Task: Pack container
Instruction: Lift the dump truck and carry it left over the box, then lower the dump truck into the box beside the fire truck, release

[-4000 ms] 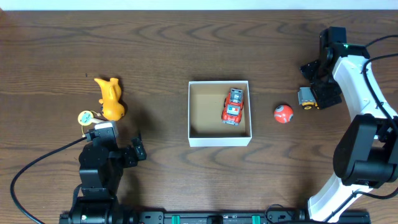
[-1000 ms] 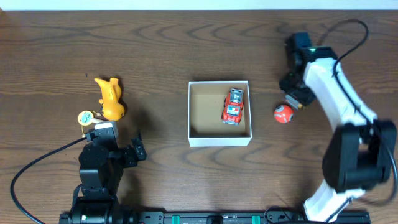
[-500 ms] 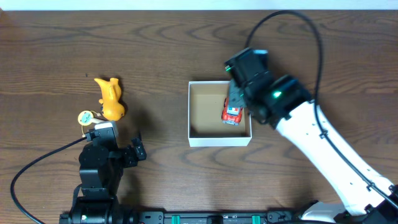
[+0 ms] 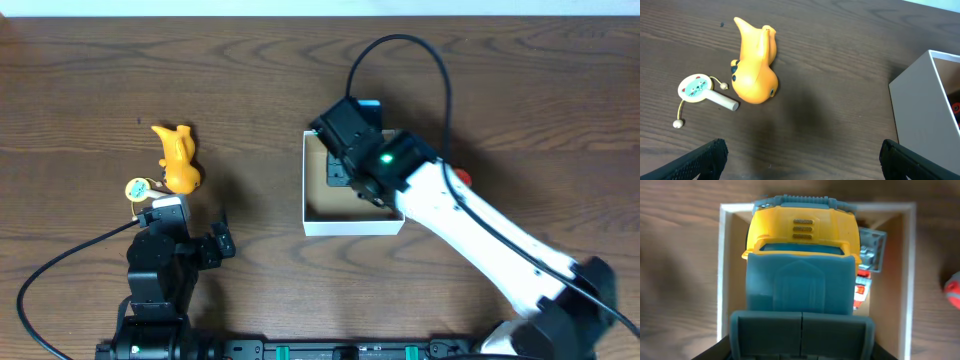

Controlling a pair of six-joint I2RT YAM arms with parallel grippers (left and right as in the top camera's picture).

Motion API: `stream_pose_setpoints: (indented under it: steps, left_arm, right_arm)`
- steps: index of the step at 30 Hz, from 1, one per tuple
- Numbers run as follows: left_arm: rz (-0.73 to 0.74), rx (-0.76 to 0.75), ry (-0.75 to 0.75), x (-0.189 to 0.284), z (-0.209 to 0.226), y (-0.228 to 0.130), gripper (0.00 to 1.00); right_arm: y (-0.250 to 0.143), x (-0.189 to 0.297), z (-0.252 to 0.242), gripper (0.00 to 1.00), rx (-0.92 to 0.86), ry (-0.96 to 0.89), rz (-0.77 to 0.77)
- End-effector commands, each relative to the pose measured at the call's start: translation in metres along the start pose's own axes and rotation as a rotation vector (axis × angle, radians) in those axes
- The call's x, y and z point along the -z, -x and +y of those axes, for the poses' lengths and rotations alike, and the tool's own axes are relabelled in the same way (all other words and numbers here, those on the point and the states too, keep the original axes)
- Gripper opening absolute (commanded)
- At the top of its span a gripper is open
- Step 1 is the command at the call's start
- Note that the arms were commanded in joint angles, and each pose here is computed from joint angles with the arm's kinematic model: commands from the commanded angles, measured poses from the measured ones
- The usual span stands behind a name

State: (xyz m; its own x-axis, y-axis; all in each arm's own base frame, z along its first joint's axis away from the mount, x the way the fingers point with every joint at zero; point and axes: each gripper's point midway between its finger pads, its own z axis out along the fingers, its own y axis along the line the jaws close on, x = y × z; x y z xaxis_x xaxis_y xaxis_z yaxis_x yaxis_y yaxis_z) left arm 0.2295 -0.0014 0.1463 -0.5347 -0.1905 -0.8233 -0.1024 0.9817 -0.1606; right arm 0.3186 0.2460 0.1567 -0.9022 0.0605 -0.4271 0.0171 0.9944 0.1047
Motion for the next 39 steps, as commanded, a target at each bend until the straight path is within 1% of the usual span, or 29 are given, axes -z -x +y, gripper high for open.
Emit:
stream_pose_setpoints:
  steps: [1, 5, 10, 28, 30, 33, 36, 38, 39]
  left_arm:
    - [-0.021, 0.016, 0.001, 0.004, -0.001, 0.009, 0.98]
    - [-0.016, 0.016, 0.002, 0.004, 0.000, 0.008, 0.98]
    - [-0.015, 0.016, 0.002, 0.004, 0.000, 0.008, 0.98]
    - [-0.001, 0.016, 0.005, 0.004, 0.001, 0.004, 0.98]
    - [-0.001, 0.016, 0.005, 0.004, 0.001, 0.004, 0.98]
    - [-0.001, 0.016, 0.005, 0.004, 0.001, 0.004, 0.98]
    - [-0.001, 0.016, 0.005, 0.004, 0.001, 0.004, 0.98]
    - [-0.001, 0.016, 0.005, 0.004, 0.001, 0.004, 0.98]
    - [-0.001, 0.016, 0.005, 0.004, 0.001, 0.004, 0.98]
  right_arm:
    - [-0.007, -0.021, 0.002, 0.01, -0.026, -0.033, 0.037]
    - [-0.017, -0.044, 0.004, 0.01, -0.030, -0.059, 0.083]
    - [-0.018, -0.061, 0.004, 0.01, -0.041, -0.074, 0.094]
    - [-0.010, -0.090, -0.022, 0.01, -0.059, -0.132, 0.125]
    - [-0.008, -0.091, -0.025, 0.04, -0.053, -0.134, 0.127]
    - [-0.008, -0.091, -0.025, 0.18, -0.019, -0.125, 0.135]
    - [-0.008, -0.091, -0.024, 0.27, 0.007, -0.122, 0.136]
    - [-0.008, -0.091, -0.023, 0.35, 0.027, -0.117, 0.134]
    - [-0.008, -0.091, -0.023, 0.37, 0.034, -0.115, 0.133]
